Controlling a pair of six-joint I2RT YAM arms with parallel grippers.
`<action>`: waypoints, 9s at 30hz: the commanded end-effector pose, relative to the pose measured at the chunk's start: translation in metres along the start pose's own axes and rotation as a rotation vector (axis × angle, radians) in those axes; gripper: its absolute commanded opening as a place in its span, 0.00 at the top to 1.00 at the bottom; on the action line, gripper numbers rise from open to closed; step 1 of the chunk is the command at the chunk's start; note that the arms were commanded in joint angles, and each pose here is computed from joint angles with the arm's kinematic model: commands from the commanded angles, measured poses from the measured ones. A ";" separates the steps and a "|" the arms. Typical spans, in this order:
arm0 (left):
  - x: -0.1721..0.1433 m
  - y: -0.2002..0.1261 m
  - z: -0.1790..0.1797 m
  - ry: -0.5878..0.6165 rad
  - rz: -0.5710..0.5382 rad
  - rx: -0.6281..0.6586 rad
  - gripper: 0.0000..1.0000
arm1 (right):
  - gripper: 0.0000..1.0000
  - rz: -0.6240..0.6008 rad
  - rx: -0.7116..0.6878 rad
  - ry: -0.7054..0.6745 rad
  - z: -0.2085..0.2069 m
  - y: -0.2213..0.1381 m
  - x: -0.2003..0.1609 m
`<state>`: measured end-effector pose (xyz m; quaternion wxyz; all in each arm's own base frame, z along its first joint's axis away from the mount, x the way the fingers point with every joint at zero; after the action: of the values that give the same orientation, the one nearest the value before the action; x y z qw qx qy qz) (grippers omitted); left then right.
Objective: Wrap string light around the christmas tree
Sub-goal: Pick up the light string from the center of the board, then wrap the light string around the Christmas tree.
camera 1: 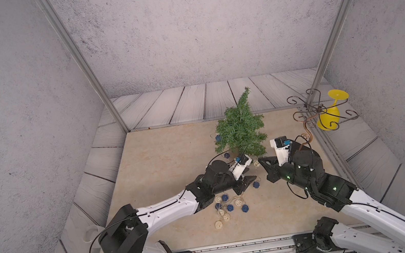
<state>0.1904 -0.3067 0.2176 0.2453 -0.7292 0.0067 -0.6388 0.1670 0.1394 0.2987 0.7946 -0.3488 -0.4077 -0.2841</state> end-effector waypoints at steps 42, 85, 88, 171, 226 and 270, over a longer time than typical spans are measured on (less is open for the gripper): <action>0.030 -0.147 -0.039 0.001 -0.059 -0.004 1.00 | 0.32 -0.096 0.139 -0.189 -0.001 0.001 -0.015; 0.016 -0.198 -0.045 -0.020 -0.197 0.086 1.00 | 0.99 -0.206 0.444 -0.727 0.025 0.150 -0.049; 0.015 -0.204 -0.039 -0.036 -0.210 0.188 1.00 | 1.00 -0.211 0.515 -0.698 0.041 0.129 -0.024; 0.281 -0.083 0.096 0.498 -0.173 0.569 1.00 | 0.55 -0.294 -0.255 -0.030 -0.081 0.049 0.052; 0.282 -0.061 0.142 0.460 -0.099 0.665 1.00 | 1.00 -0.401 -0.162 -0.377 -0.021 0.085 0.235; 0.188 -0.072 0.242 -0.256 0.101 0.263 1.00 | 0.46 -0.043 -0.384 -0.199 -0.101 0.168 0.220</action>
<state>0.4283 -0.2177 0.4193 0.4023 -0.7175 -0.1099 -0.5580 0.4395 0.1312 0.4065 0.6661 -0.4635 -0.4725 -0.3438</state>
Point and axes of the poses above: each gripper's point midway between its finger pads, its own y axis out along the fingers, its own z axis along the line the jaws close on, x = y × z, the point moved 10 cm from there along -y, back along the fingers, and after that the axes turned 5 degrees about y, right-handed, at the moved point
